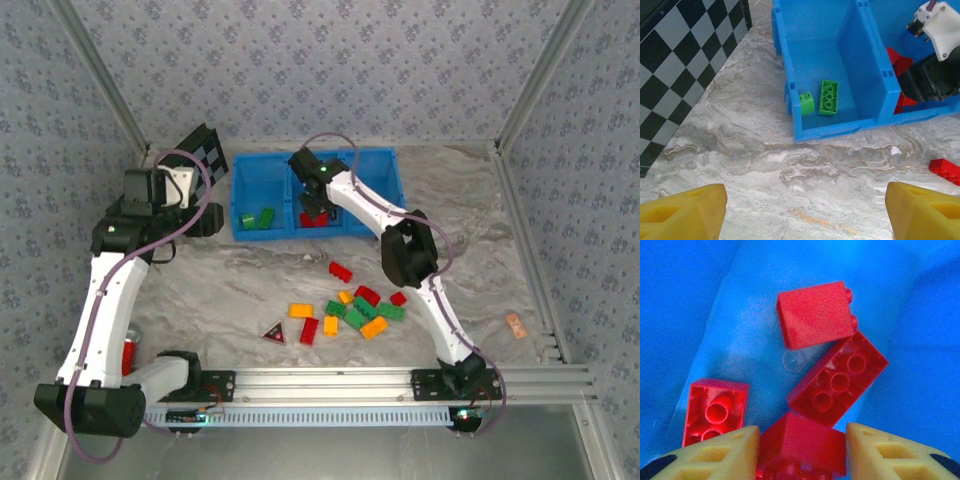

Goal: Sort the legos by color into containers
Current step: Place the lego in the container.

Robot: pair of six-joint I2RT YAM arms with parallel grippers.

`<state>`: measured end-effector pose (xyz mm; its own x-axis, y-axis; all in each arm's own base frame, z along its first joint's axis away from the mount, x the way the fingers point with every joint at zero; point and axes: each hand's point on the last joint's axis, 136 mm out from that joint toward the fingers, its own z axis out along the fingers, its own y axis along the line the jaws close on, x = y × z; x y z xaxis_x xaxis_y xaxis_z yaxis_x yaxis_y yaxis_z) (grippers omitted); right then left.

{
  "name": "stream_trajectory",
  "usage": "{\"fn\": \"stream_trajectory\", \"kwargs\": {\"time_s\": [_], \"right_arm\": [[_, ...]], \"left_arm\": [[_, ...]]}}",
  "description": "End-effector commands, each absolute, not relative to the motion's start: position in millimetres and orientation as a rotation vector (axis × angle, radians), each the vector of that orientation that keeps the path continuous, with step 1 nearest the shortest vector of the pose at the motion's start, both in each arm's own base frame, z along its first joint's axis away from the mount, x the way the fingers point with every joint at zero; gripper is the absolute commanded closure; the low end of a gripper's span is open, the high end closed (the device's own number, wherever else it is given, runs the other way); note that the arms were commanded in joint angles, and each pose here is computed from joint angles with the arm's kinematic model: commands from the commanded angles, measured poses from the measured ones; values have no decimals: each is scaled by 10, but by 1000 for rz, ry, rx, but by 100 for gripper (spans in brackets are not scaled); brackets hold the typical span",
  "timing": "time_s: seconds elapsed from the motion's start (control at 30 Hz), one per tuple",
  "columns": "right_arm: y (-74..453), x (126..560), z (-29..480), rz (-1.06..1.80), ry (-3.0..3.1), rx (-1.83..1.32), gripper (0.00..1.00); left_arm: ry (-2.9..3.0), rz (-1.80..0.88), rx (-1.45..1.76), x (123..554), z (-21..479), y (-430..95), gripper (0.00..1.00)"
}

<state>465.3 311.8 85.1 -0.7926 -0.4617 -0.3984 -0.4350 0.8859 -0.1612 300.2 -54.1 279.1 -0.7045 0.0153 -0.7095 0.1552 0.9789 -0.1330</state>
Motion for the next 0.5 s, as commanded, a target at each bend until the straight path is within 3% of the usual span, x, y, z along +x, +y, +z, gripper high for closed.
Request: {"fn": "stream_trajectory", "kwargs": {"time_s": [0.0,0.17,0.47], "right_arm": [[3123,4466,1505,-11,2525,-696,48],[3099,4101,1788,70,2487,-784,38],[2706,3339,1592,19,2589,-895,37]], "left_arm": [[2300,-290,113,3025,2892,-596,17],[2303,-319,136,3090,2858,-648,17],[2335,-375,140,3108,2767,-721,16]]}}
